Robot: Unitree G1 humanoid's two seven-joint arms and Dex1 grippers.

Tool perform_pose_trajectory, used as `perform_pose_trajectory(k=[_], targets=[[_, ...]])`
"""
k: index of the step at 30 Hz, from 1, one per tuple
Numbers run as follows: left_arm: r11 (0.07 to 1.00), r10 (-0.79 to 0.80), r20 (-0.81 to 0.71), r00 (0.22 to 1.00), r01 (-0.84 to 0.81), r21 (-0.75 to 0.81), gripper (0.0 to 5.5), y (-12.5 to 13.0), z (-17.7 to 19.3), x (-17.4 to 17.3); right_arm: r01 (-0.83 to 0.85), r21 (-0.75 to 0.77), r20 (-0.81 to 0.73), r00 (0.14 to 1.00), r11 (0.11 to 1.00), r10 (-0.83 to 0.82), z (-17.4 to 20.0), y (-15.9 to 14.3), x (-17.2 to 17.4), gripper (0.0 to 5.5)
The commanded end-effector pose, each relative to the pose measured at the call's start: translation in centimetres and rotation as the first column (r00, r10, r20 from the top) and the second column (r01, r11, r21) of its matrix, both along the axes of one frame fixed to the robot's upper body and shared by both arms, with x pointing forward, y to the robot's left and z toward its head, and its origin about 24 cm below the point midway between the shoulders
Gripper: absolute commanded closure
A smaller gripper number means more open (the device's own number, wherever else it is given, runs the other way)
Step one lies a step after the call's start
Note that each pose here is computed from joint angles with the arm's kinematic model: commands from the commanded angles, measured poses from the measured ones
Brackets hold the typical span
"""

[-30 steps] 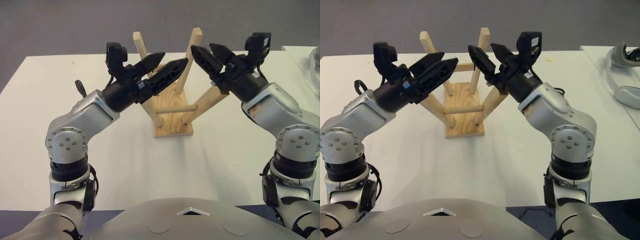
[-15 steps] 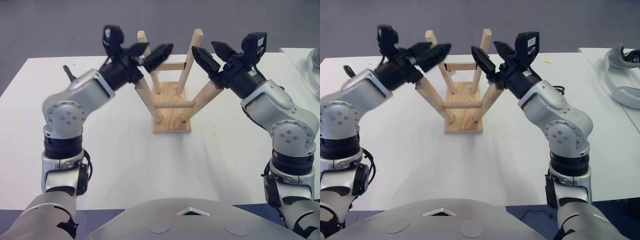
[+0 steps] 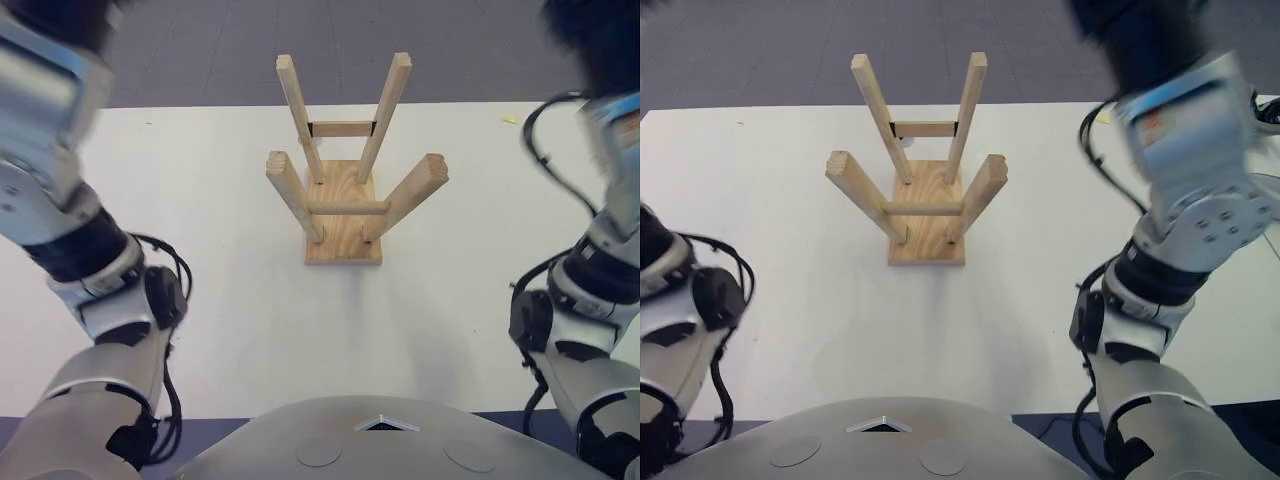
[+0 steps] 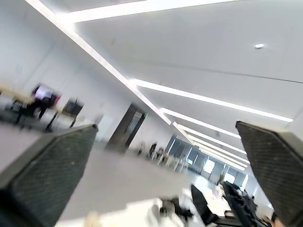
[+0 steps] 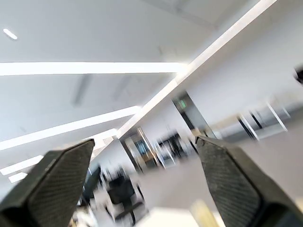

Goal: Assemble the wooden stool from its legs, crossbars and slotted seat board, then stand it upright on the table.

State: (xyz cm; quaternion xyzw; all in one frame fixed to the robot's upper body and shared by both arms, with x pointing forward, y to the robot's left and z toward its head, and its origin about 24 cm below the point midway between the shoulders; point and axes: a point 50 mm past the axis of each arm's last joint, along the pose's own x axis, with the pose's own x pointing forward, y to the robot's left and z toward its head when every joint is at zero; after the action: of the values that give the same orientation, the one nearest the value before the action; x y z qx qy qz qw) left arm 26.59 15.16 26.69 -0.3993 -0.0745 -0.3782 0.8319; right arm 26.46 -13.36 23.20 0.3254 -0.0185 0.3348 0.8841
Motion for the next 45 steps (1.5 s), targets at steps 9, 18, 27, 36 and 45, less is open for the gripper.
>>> perform_pose_trajectory(k=[9, 18, 27, 36, 45], targets=[[0.926, 0.109, -0.355, 0.929, 0.035, 0.377, 0.1, -2.8, -14.5, 0.0, 0.149, -0.416, -0.235, 0.935, 0.897, -0.264, -10.9, -0.5, 0.1, 1.5], [0.914, 0.282, -0.031, 0.959, -0.278, -0.296, 0.1, 3.3, 1.8, 5.7, 0.276, -0.429, -0.194, 0.902, 0.86, -0.386, -11.4, -1.9, 1.0, 1.5], [0.873, 0.461, -0.2, 0.865, -0.483, -0.076, 0.1, 7.0, -6.6, 3.2, 0.372, -0.47, -0.09, 0.882, 0.801, -0.462, -10.8, -3.7, 2.1, 1.5], [0.873, 0.475, -0.222, 0.852, -0.487, 0.0, 0.1, 6.6, -8.4, 2.6, -0.095, -0.743, -0.102, 0.994, 0.663, 0.028, -13.7, 1.3, -1.7, 1.5], [0.871, 0.481, -0.217, 0.849, -0.492, 0.004, 0.1, 6.8, -8.8, 2.1, -0.145, -0.714, -0.038, 0.985, 0.685, 0.169, -12.1, -0.3, -0.8, 1.5]])
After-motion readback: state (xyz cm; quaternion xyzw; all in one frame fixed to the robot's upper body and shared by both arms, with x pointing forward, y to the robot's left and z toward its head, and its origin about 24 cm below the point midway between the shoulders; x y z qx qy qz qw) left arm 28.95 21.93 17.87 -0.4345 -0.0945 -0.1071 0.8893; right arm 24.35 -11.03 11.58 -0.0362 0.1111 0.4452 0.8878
